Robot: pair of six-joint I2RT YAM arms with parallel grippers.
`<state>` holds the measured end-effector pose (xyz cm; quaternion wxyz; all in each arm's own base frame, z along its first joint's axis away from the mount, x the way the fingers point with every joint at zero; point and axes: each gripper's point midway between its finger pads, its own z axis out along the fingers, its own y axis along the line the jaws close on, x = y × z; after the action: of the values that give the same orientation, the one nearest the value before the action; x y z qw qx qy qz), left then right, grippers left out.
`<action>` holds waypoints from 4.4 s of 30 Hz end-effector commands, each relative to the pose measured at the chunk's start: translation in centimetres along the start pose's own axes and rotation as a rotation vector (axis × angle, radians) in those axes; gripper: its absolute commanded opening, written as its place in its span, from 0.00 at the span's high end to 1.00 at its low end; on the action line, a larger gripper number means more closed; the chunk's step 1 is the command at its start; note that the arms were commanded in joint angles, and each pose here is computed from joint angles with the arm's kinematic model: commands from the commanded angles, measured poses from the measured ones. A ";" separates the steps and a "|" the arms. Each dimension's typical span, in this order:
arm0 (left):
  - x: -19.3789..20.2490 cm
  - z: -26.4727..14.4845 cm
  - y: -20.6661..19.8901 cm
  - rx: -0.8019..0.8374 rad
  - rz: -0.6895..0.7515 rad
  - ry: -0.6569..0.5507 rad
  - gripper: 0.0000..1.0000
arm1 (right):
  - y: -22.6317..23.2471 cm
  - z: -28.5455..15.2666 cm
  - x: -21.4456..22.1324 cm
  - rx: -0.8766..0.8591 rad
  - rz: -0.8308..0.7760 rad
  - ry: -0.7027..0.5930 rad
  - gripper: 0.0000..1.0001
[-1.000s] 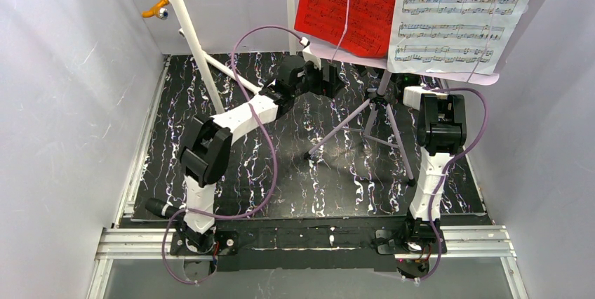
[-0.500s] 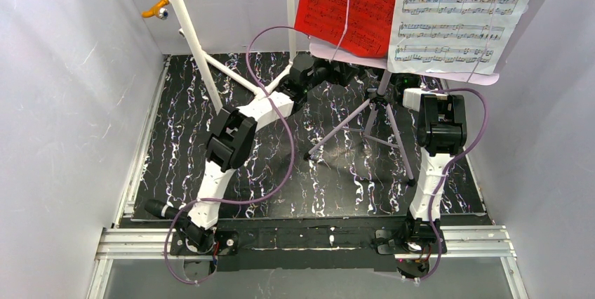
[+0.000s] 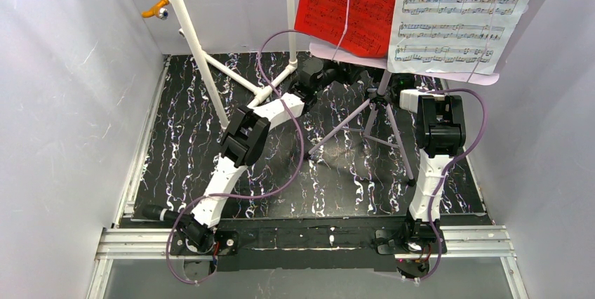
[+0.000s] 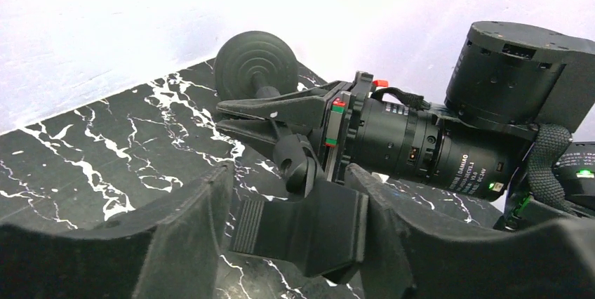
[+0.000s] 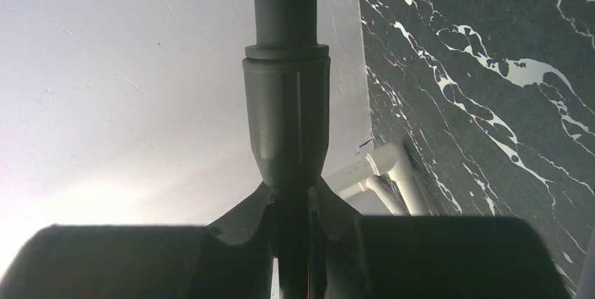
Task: Set up the instrument practice props
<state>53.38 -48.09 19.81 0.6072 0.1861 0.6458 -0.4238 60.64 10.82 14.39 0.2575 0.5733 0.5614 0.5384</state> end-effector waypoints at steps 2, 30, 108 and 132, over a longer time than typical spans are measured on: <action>-2.8 0.9 -1.2 0.019 0.028 -0.086 0.48 | 4.1 -1.6 2.3 -0.102 -0.015 0.058 0.92; -11.0 -17.2 -0.2 -0.352 0.240 -0.042 1.00 | -0.6 -24.8 -9.6 0.302 -0.882 -0.431 0.10; -12.3 -45.0 -14.1 -0.017 0.369 0.519 0.02 | -15.6 -42.5 32.3 -0.585 -1.791 1.074 0.00; -8.2 -65.6 7.4 -1.759 -0.323 0.297 0.02 | -15.7 -42.2 31.2 -0.499 -1.799 1.037 0.00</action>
<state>20.81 6.90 20.37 0.3856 -0.2699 0.8681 0.1580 10.06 30.52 21.36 0.3848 -0.4259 0.6986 0.4272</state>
